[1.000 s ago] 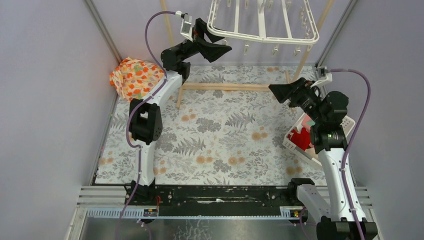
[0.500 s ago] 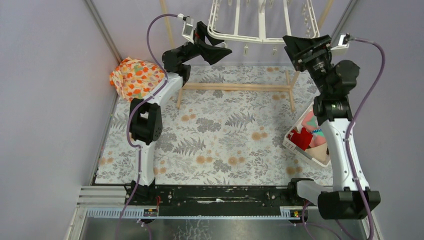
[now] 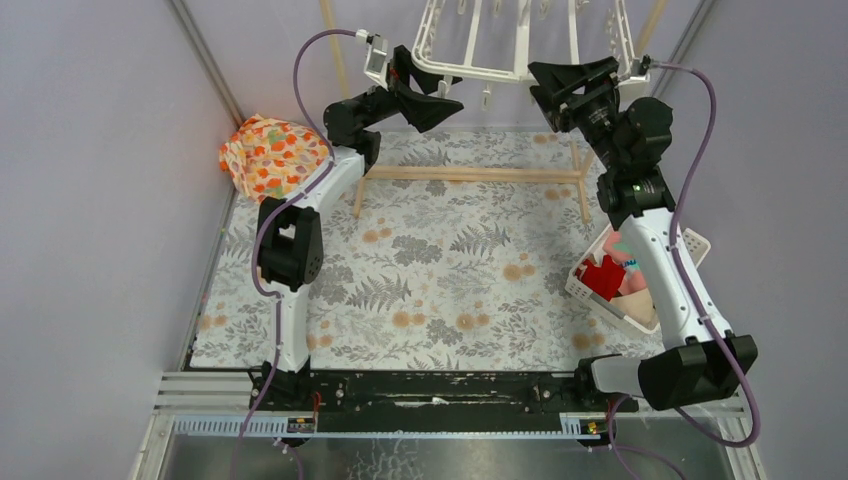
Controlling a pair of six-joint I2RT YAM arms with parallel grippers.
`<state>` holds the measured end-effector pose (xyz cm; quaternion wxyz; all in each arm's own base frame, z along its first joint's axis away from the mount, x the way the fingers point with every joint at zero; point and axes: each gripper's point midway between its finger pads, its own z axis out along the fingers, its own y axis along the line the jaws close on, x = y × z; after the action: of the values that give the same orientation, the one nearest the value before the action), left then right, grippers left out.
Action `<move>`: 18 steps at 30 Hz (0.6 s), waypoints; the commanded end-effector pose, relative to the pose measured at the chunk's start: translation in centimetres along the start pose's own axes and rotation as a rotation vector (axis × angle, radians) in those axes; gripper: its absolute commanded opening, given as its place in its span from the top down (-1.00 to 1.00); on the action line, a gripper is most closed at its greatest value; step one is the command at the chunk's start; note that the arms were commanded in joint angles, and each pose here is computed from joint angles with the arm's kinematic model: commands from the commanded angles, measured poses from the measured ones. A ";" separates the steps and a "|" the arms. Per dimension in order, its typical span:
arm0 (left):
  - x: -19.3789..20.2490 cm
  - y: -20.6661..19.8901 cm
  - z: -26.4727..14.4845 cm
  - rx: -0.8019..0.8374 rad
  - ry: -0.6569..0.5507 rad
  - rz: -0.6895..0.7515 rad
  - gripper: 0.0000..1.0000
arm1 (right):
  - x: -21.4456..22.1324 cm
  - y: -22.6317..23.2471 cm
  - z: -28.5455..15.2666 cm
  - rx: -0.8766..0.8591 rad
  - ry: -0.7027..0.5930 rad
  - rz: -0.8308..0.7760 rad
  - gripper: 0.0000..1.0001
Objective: Clip the socks to the hanger
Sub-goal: Open the clamp at the hanger.
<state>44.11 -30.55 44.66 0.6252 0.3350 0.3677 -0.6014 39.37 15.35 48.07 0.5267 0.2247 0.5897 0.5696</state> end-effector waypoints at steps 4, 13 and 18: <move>-2.1 -2.1 0.3 0.051 -0.009 0.088 -0.61 | -1.6 3.6 1.9 -0.072 -0.069 0.004 -0.41; -2.2 -2.3 0.3 0.060 -0.007 0.087 -0.61 | -3.1 2.9 0.9 -0.017 -0.172 -0.014 -0.38; -2.5 -2.7 0.3 0.073 -0.017 0.083 -0.61 | -3.8 3.1 0.6 -0.002 -0.206 -0.039 -0.33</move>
<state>43.93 -30.62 44.36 0.6211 0.3414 0.3692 -0.6012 41.74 14.26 48.73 0.5510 0.2795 0.5746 0.5368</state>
